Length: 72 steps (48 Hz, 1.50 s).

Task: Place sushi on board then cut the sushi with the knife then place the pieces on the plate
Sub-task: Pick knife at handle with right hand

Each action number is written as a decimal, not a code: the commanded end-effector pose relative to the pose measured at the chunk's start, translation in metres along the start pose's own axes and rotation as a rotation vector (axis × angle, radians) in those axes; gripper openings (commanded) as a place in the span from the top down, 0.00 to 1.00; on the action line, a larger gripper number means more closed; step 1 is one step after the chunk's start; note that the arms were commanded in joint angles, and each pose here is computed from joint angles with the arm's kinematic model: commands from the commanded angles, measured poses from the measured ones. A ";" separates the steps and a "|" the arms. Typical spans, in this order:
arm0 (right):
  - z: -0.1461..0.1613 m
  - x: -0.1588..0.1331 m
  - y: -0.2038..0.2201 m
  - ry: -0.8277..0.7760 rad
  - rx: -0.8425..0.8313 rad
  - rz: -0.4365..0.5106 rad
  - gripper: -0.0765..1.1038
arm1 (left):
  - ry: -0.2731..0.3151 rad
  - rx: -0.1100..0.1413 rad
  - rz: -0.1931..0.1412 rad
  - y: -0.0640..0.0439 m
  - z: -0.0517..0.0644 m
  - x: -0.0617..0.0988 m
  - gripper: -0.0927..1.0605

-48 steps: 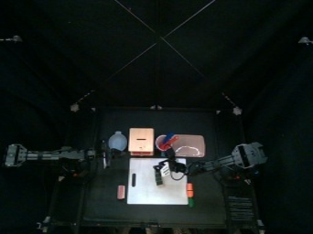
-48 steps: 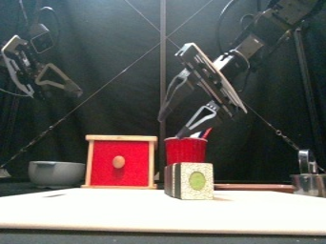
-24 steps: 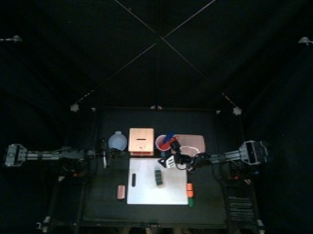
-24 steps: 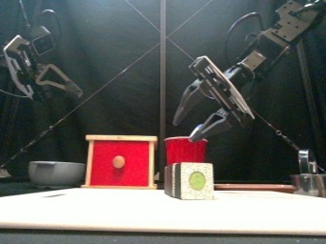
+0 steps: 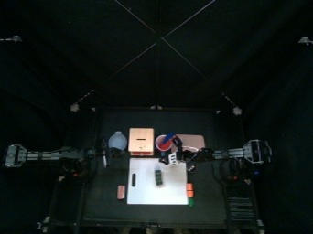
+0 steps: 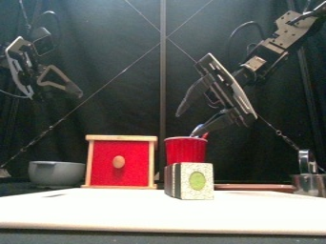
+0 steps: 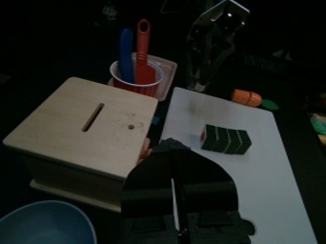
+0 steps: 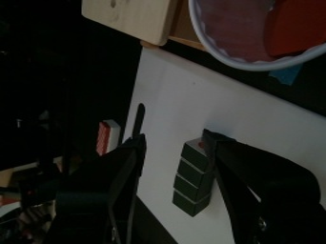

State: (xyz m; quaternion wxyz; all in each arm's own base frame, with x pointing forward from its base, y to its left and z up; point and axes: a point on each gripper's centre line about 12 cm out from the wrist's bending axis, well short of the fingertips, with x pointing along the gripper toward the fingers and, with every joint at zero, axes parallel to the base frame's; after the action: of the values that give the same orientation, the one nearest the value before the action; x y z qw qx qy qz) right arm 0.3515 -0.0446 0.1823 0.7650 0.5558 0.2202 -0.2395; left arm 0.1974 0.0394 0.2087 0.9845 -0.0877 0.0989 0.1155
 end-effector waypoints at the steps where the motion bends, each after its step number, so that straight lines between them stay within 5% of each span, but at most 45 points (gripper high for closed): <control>1: 0.008 -0.010 0.011 0.039 0.023 0.090 0.21 | -0.020 -0.005 0.003 0.000 0.008 0.002 0.94; 12: 0.016 -0.013 0.017 0.095 -0.060 0.160 0.21 | -0.021 -0.012 0.006 0.000 0.008 0.002 0.94; 62: 0.094 -0.054 -0.004 -0.125 -0.505 -0.079 0.22 | -0.021 -0.040 0.025 0.004 0.008 0.002 0.94; 72: 0.099 -0.061 -0.003 -0.111 -0.492 -0.116 0.22 | -0.018 -0.041 0.026 0.004 0.007 0.002 0.94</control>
State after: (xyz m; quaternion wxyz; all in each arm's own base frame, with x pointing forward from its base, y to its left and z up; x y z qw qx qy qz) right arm 0.3107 -0.1306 0.2234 0.8678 0.3238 0.2796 -0.2527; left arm 0.1965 0.0432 0.2083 0.9812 -0.1054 0.0973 0.1289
